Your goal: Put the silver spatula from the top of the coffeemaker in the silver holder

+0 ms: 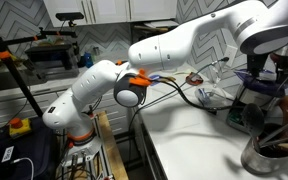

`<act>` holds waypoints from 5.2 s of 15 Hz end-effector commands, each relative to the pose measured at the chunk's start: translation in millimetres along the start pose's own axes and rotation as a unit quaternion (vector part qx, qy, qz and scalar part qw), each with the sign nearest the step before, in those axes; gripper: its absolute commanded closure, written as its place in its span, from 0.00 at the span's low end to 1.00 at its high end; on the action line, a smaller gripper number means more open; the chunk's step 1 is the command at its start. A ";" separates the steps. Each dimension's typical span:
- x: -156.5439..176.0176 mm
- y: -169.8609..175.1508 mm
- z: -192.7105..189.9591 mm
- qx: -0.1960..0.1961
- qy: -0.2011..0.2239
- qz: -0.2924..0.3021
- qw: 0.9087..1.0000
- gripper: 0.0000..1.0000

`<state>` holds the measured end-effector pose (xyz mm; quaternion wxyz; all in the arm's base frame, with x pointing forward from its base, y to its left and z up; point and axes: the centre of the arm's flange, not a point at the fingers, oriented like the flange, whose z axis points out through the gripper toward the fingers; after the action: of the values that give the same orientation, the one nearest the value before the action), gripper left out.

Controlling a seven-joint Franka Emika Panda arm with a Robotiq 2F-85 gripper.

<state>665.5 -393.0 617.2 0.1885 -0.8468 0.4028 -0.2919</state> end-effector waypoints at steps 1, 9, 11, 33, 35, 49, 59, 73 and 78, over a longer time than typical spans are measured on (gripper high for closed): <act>36.7 -17.3 7.4 0.023 -0.008 -0.003 1.000 0.00; 36.8 -13.2 35.3 0.035 -0.029 0.011 0.999 0.03; 35.6 -13.3 41.3 0.038 -0.033 0.012 0.999 0.08; 45.8 -16.9 15.8 0.014 0.023 -0.007 1.000 0.99; 51.9 -8.7 -24.1 -0.033 0.047 -0.035 0.998 0.99; 15.5 13.6 -275.3 -0.127 0.384 -0.174 0.898 0.99; 41.2 6.2 -324.1 -0.196 0.496 -0.181 0.826 0.99; 55.2 -5.1 -228.9 -0.235 0.495 -0.273 0.791 0.98; 46.8 -10.9 -205.2 -0.249 0.466 -0.293 0.797 0.99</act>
<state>561.4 -441.9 807.8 -0.3228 -0.6862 0.2427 -0.6050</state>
